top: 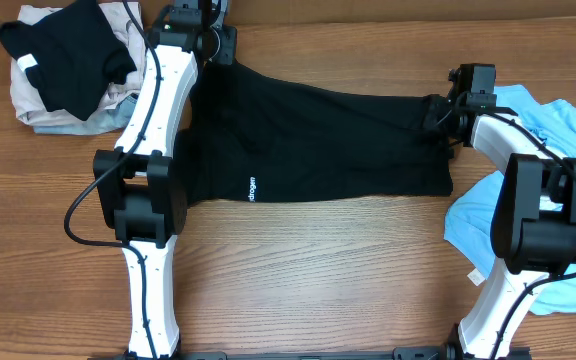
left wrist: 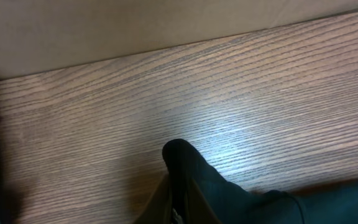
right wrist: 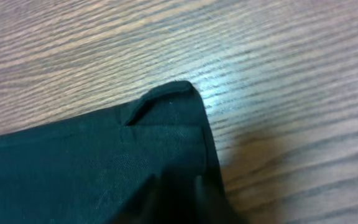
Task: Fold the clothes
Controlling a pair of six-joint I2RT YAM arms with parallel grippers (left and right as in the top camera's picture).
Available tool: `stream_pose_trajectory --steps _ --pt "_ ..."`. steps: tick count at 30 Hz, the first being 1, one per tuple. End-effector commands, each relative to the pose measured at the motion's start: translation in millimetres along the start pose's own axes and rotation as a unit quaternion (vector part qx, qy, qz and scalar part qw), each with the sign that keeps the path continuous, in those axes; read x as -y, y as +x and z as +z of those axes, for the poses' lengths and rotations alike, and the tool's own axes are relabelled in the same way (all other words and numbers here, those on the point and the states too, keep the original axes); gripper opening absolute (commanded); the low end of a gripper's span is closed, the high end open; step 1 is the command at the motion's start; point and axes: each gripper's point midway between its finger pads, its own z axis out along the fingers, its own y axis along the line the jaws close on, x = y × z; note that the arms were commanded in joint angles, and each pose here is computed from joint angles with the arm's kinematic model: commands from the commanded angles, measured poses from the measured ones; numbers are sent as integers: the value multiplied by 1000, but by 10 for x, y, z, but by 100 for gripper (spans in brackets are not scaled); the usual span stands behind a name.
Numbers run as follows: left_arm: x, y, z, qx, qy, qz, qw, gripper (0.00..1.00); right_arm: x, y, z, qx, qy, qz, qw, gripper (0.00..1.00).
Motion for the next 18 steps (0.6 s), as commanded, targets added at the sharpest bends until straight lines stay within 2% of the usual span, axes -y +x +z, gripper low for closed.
stream_pose_trajectory --steps 1,7,18 --pt "50 -96 -90 12 4 -4 1000 4 -33 -67 -1 9 0 -5 1000 13" --pt "50 -96 -90 12 4 -4 1000 4 -33 -68 -2 9 0 -5 1000 4" --pt "50 -95 -90 12 4 -3 1000 4 76 -9 4 0 29 -6 1000 10"
